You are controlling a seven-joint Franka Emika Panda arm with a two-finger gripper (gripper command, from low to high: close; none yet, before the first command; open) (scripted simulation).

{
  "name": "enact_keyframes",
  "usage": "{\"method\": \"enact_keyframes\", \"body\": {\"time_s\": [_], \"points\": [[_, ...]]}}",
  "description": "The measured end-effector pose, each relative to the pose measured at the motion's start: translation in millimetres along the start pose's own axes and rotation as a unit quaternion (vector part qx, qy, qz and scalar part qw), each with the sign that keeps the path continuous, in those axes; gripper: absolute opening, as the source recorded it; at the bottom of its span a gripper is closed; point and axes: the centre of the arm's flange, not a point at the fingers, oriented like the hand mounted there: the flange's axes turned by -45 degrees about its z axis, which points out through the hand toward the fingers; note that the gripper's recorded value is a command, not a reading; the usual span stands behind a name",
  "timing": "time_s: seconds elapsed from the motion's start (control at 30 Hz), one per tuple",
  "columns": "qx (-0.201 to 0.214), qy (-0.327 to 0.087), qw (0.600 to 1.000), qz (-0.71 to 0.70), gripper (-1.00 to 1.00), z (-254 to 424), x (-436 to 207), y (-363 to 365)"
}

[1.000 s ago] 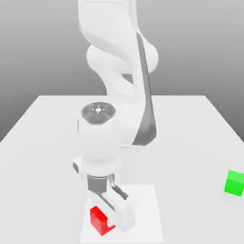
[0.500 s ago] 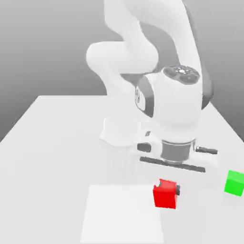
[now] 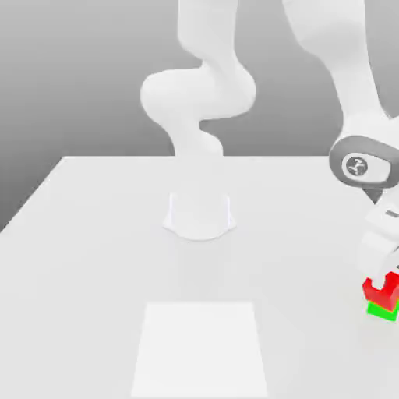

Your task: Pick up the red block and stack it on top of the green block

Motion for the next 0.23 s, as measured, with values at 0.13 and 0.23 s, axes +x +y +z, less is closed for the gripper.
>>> {"method": "enact_keyframes", "body": {"time_s": [0.13,0.23], "points": [[0.0,0.001,1.0,-0.003,1.0,-17.1,1.3,-1.8],[-0.001,0.0,1.0,-0.004,1.0,-48.1,0.5,-2.0]]}}
